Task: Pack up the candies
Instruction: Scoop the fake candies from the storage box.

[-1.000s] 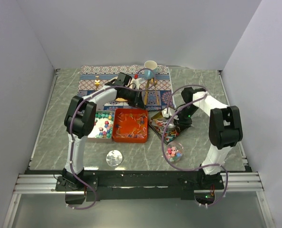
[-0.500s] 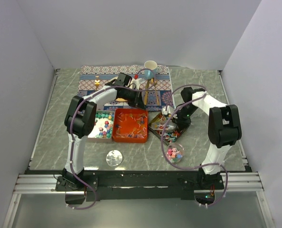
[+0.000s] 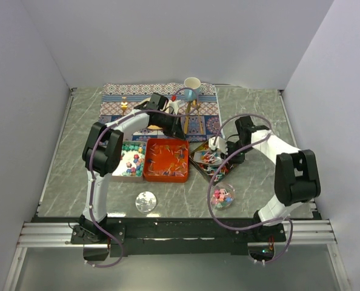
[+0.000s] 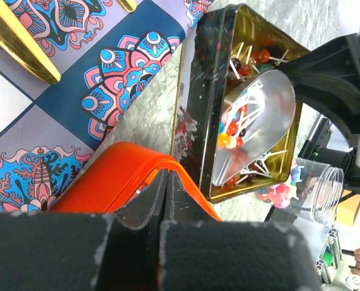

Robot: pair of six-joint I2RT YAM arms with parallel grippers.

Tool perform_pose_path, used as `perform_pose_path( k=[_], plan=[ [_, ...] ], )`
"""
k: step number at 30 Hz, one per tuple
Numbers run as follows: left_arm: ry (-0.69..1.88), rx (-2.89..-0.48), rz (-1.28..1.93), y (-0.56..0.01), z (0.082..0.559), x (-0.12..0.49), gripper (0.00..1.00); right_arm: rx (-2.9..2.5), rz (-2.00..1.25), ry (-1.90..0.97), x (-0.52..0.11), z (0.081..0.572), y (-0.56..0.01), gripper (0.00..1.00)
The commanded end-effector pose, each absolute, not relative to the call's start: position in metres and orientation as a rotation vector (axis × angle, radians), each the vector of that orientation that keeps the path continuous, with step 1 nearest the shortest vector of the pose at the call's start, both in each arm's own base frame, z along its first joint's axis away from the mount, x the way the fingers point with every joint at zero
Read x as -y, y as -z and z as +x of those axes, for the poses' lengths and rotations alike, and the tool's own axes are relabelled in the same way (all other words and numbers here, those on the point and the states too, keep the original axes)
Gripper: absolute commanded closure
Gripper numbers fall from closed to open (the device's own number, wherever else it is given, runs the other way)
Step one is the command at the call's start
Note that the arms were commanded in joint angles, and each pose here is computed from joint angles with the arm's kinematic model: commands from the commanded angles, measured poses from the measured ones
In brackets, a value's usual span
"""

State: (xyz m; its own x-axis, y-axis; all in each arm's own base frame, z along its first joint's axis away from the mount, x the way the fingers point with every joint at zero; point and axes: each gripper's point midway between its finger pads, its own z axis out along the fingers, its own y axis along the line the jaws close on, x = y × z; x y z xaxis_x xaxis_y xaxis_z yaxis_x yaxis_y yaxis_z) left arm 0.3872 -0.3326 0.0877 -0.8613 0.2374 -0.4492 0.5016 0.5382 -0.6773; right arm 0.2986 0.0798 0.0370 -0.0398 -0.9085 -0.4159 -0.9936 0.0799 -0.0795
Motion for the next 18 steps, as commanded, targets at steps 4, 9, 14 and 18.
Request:
perform_pose_path(
  k=[4, 9, 14, 18],
  plan=[
    [1.242, -2.403, 0.656, -0.110, 0.393, 0.337, 0.99, -1.764, -1.756, -0.131, -0.092, 0.325, -0.095, 1.00],
    [1.250, -2.400, 0.665, -0.113, 0.392, 0.336, 0.99, -1.746, -1.737, -0.139, -0.092, 0.305, -0.096, 1.00],
    [1.237, -2.386, 0.673, -0.117, 0.395, 0.334, 0.99, -1.742, -1.685, -0.145, -0.088, 0.301, -0.097, 1.00],
    [1.220, -2.373, 0.680, -0.121, 0.398, 0.332, 0.99, -1.742, -1.581, -0.199, -0.089, 0.300, -0.099, 1.00]
  ],
)
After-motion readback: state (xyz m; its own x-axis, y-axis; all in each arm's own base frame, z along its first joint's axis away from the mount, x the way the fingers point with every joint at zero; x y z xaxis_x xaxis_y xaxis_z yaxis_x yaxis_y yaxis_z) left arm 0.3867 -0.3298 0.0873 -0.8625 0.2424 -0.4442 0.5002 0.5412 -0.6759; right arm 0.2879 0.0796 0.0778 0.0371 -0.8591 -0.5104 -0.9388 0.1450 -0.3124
